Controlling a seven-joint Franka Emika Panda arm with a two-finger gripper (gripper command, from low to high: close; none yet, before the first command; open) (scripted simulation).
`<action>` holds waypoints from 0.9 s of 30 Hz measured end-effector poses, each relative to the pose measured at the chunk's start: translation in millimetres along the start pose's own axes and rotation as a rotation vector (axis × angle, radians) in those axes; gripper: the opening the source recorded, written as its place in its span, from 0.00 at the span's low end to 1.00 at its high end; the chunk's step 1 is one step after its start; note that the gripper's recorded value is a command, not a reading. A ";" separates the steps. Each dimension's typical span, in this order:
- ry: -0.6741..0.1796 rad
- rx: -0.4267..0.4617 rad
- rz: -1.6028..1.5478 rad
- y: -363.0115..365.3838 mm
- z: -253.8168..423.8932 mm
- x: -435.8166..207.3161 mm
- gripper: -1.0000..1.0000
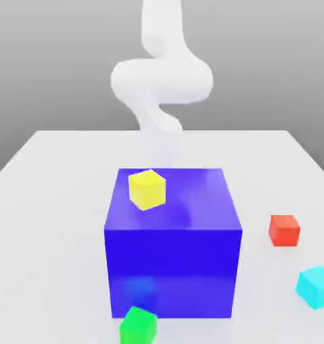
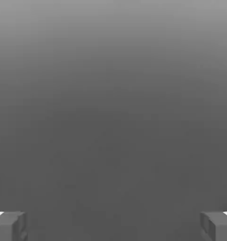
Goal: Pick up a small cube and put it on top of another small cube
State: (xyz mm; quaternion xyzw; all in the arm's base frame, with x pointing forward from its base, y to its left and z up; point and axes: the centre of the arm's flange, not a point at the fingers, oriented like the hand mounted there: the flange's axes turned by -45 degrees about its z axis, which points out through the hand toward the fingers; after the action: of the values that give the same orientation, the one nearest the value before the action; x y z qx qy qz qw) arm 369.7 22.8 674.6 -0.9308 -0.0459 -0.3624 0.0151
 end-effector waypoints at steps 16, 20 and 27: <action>-0.336 0.340 -0.634 -190.7 206.9 -147.1 0.50; -0.409 0.404 -0.809 -232.2 232.5 -209.6 0.50; -0.524 0.493 -1.127 -279.2 255.2 -329.5 0.50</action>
State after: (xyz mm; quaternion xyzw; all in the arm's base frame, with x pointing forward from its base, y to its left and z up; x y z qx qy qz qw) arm 272.9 291.8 262.4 -0.7909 -0.6089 -0.0555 0.0240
